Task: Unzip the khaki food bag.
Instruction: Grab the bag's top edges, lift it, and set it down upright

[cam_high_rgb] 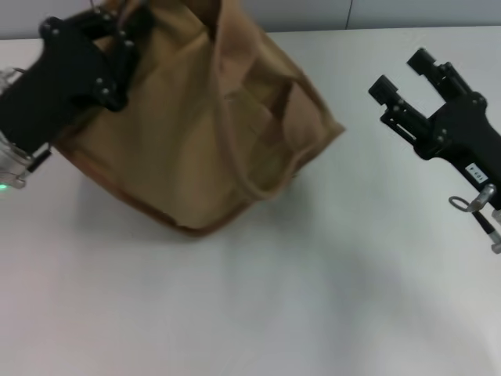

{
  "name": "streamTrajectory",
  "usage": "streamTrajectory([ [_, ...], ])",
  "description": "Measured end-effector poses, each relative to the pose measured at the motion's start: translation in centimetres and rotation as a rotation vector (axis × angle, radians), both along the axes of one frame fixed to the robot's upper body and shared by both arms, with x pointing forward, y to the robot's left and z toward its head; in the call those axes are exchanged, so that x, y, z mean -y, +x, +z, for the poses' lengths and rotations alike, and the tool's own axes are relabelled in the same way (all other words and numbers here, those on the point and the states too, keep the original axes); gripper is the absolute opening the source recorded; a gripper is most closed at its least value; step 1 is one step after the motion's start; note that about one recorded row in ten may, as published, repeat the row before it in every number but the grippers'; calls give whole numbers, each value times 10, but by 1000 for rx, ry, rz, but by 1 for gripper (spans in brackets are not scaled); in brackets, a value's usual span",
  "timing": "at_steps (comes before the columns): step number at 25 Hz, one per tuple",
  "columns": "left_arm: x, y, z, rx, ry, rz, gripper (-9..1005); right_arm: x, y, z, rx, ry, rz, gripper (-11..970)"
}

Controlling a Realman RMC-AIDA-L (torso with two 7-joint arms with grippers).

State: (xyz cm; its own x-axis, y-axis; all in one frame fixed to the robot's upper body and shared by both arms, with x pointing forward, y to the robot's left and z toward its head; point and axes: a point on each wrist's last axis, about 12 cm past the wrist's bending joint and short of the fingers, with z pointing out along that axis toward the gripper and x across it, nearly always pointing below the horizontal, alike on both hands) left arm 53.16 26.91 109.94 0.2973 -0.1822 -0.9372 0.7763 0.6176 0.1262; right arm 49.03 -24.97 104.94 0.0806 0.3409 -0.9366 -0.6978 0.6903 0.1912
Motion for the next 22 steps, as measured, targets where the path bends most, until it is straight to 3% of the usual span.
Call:
streamTrajectory([
  [6, 30, -14, -29, -29, 57, -5, 69, 18, 3, 2, 152, -203, -107, 842],
  [13, 52, -25, -40, -35, 62, -25, 70, 28, 8, 8, 241, -283, -191, 842],
  [22, 75, -23, -39, -52, 80, -121, 71, -7, 31, 0, 341, -525, -233, 841],
])
